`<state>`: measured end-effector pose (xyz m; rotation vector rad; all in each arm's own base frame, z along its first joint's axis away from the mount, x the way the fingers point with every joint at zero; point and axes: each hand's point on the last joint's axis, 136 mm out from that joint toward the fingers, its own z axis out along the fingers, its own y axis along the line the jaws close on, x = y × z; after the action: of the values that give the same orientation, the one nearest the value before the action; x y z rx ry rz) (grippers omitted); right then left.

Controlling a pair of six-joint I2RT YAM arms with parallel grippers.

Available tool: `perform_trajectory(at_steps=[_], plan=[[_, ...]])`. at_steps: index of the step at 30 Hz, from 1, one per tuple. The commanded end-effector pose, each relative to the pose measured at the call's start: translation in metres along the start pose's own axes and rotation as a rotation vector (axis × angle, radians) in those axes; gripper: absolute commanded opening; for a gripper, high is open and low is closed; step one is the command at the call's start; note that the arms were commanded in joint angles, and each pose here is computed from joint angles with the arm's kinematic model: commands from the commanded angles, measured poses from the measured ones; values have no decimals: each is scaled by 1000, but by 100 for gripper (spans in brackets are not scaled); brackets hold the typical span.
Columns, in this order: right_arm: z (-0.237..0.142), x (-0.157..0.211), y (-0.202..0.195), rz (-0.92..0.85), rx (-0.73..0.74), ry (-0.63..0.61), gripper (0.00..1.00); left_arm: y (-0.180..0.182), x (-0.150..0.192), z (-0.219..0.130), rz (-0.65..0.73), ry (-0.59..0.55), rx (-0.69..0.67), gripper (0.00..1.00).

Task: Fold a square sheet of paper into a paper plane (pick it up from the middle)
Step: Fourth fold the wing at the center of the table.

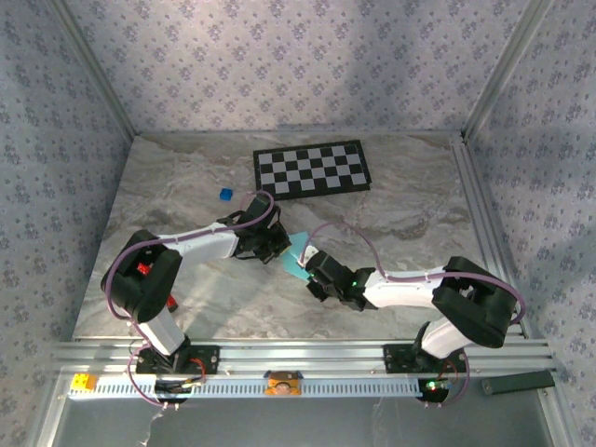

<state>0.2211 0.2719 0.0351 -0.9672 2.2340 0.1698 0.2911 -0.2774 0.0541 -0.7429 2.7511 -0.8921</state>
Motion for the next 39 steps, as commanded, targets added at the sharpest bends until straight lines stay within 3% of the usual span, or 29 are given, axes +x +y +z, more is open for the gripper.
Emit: perform_trajectory(at_steps=[1,6,12,14,23,39], plan=[[2,1,-2,29,0,5,8,-12,-4,-2,-17,2,30,3],[4,2,0,83,-39,9,1,-15,-7,-7,-5,-20,39,11],[7,3,3,164,-102,14,0,-17,-17,-29,30,-101,34,32],[9,2,6,193,-128,9,0,-16,-19,-35,37,-120,27,34],[16,2,8,324,-211,14,0,-5,-20,-47,22,-160,21,34],[15,-18,9,689,-572,45,0,-6,-13,-38,62,-122,52,23]])
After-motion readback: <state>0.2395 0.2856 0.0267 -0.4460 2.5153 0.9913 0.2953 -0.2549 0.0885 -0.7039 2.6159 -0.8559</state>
